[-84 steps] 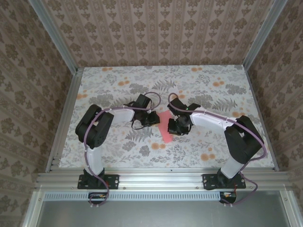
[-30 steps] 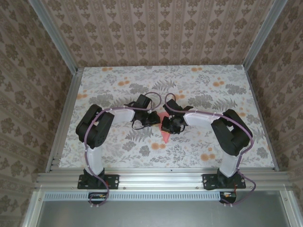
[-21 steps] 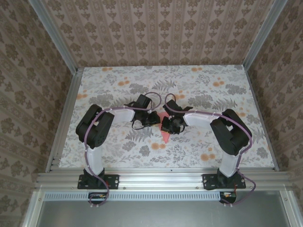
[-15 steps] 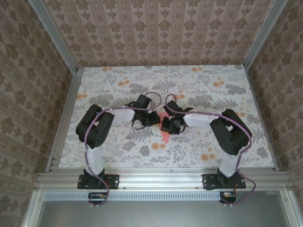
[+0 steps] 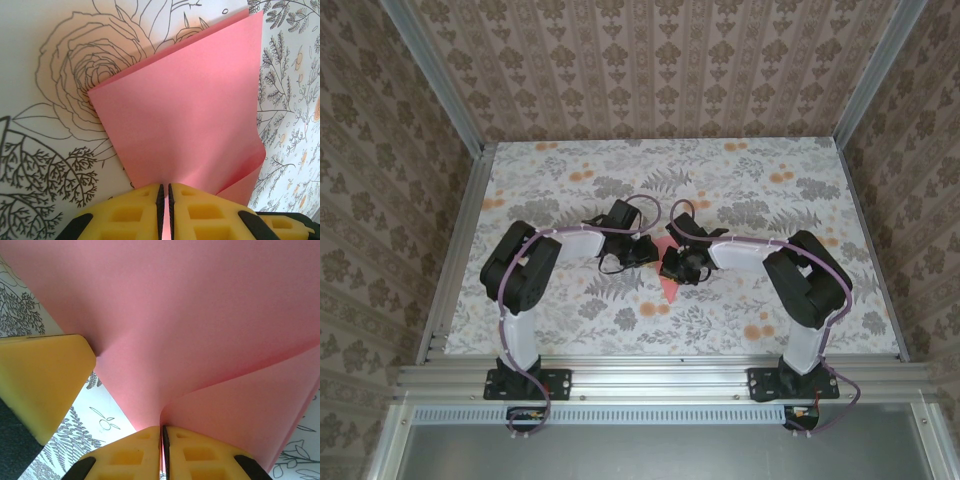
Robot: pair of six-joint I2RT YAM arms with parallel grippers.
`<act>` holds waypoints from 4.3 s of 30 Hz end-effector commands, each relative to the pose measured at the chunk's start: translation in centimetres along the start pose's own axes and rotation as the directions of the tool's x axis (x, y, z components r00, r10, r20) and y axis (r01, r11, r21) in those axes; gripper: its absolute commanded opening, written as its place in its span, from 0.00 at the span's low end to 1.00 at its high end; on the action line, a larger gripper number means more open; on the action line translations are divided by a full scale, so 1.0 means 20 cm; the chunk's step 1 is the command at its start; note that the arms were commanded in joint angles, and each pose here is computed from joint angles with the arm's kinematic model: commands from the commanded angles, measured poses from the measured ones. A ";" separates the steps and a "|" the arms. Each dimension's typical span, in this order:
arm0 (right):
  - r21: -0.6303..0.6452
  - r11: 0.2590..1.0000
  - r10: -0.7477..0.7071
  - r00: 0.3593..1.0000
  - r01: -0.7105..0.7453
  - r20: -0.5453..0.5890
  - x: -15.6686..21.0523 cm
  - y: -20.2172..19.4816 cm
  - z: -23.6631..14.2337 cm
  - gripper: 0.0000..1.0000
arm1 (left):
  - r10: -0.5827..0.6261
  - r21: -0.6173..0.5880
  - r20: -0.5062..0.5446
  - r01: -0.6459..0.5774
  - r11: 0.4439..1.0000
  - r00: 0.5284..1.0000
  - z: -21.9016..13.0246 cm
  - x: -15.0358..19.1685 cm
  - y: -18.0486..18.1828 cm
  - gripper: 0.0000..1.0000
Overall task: Fold a paper plane with a square sheet of paper (pick it up from the middle)
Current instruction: Third fold the triangle at the center of the table.
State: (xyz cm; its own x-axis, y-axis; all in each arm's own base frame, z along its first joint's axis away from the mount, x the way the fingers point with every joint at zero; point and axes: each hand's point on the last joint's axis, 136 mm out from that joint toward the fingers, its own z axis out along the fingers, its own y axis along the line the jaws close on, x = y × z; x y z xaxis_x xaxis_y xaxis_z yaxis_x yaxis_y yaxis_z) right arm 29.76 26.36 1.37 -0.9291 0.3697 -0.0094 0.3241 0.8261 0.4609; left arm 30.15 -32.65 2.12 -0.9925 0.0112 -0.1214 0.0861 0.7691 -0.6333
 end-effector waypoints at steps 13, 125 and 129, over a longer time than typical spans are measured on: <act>0.069 0.996 0.062 0.998 -0.064 0.028 -0.01 -0.13 0.04 0.13 | -0.018 -0.064 -0.053 0.014 0.998 0.998 0.06 0.09 0.11 0.15; -0.032 0.992 0.120 0.993 -0.120 -0.008 0.01 -0.22 0.07 0.00 | -0.051 -0.041 -0.045 0.049 0.998 0.998 0.03 0.22 0.00 0.05; -0.075 0.992 0.104 0.995 -0.104 -0.005 0.00 -0.17 0.04 0.00 | -0.055 -0.050 -0.051 0.052 0.997 0.997 0.04 0.23 0.02 0.05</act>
State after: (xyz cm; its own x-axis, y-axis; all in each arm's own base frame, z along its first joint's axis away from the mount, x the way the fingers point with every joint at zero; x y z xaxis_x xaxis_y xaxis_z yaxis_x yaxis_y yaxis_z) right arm 30.30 26.16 1.31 -0.9084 0.4178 0.0130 0.3378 0.7153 0.6117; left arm 26.63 -33.11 2.21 -0.9963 -0.0280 -0.0811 0.0307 0.7667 -0.6413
